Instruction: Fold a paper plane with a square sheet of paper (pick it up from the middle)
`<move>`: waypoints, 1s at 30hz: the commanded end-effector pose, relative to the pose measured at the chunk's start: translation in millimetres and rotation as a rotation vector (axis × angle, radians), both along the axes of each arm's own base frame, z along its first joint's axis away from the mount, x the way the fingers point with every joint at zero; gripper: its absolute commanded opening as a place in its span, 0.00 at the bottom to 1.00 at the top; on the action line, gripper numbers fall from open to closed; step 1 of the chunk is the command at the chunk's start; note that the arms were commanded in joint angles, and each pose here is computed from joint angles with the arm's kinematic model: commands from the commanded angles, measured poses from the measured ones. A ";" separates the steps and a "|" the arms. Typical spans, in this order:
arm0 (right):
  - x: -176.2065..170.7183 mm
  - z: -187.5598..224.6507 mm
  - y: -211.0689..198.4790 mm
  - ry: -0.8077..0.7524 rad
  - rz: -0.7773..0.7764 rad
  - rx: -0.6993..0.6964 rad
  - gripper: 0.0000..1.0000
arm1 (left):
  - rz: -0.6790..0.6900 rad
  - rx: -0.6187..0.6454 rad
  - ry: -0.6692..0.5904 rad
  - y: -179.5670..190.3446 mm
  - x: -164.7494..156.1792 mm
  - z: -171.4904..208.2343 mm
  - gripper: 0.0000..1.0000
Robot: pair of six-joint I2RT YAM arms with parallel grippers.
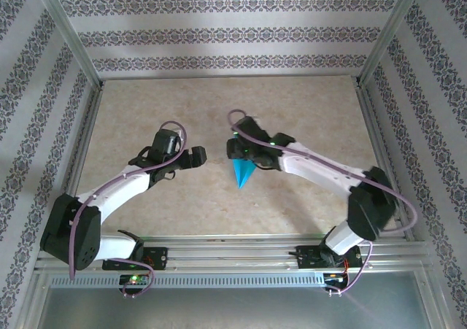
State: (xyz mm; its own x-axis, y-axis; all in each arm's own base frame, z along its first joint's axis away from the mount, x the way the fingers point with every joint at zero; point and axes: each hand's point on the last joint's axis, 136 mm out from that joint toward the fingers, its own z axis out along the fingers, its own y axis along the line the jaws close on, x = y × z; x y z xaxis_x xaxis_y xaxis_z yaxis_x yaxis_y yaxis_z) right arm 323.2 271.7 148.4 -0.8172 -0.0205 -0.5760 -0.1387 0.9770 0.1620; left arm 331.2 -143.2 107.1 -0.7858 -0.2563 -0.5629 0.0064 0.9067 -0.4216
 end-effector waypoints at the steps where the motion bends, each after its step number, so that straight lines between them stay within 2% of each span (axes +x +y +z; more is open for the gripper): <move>1: -6.7 -21.4 -16.0 0.026 -0.003 -0.286 0.75 | 0.114 0.034 0.050 28.6 -7.8 -10.5 0.98; 6: 2.9 -40.2 -5.2 0.033 -0.020 -0.370 0.73 | 0.160 0.017 0.074 43.4 -14.0 -17.3 1.00; 9: 7.9 -54.1 1.7 0.056 -0.012 -0.395 0.67 | 0.161 0.007 0.072 45.0 -14.5 -16.7 1.00; 14: 12.2 -66.4 6.6 0.075 -0.022 -0.410 0.50 | 0.163 0.008 0.073 47.4 -14.8 -16.2 1.00; 19: 14.8 -63.9 -1.4 0.064 -0.062 -0.440 0.25 | 0.169 0.004 0.076 49.2 -14.6 -15.5 1.00; 23: 18.4 -53.4 -10.1 0.032 -0.097 -0.455 0.10 | 0.174 0.001 0.073 50.4 -13.6 -13.3 1.00; 27: 24.3 -27.1 -5.5 -0.028 -0.088 -0.376 0.03 | 0.184 -0.005 0.065 53.1 -12.8 -9.2 1.00; 30: 26.8 -4.3 10.4 -0.055 -0.043 -0.171 0.02 | 0.190 -0.022 0.060 54.0 -12.5 -5.8 1.00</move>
